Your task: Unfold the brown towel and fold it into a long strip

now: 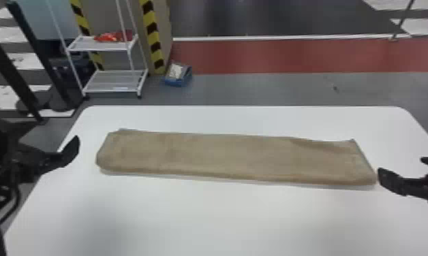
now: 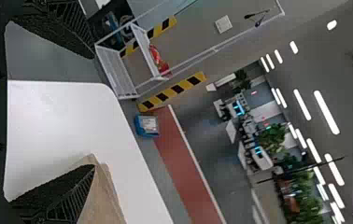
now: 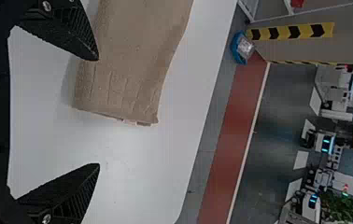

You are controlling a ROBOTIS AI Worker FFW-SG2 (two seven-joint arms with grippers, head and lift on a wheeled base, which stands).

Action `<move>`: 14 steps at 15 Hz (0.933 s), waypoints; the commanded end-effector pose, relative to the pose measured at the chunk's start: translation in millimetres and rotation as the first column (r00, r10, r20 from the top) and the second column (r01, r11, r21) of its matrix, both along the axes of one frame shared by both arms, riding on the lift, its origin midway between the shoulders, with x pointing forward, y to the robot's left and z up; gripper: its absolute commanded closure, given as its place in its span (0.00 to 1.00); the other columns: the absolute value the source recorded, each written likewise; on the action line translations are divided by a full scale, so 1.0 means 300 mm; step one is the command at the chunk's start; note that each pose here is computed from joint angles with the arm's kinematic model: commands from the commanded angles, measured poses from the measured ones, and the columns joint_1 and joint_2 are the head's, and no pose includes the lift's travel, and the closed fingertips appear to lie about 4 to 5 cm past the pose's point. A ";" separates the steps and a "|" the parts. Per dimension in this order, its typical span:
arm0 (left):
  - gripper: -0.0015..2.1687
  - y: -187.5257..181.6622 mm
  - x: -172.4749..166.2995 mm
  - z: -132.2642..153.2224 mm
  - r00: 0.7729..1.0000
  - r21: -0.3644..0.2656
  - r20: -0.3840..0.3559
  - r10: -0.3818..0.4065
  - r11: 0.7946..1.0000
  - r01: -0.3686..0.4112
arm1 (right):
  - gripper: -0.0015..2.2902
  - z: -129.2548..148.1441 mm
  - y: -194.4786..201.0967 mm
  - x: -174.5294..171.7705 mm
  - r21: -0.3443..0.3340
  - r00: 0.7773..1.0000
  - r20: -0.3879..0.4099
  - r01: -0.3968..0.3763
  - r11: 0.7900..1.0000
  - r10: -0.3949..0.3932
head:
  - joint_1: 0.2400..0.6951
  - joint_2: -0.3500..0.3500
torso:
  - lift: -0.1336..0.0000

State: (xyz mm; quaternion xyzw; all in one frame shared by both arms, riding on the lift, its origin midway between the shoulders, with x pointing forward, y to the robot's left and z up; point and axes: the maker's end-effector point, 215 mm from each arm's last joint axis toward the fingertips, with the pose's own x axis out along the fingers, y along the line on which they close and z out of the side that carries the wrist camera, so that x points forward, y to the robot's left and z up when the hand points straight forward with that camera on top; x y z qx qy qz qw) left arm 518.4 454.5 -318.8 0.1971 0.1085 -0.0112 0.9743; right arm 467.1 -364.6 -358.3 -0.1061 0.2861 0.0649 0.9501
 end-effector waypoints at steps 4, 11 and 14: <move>0.02 -0.126 -0.237 0.041 0.984 -0.407 0.178 0.020 0.912 0.056 | 0.04 0.189 0.287 -0.047 -0.031 0.947 0.305 -0.093 0.995 0.098 | 1.00 0.69 | 0.15; 0.02 -0.225 -0.324 -0.083 0.982 -0.456 0.175 0.077 0.890 0.012 | 0.03 0.040 0.494 -0.118 0.027 0.859 0.511 -0.042 0.999 0.022 | 1.00 0.80 | 0.15; 0.02 -0.271 -0.337 -0.077 0.976 -0.360 0.212 0.057 0.933 0.023 | 0.04 -0.022 0.554 -0.148 0.069 0.878 0.478 -0.029 0.997 -0.008 | 1.00 0.82 | 0.15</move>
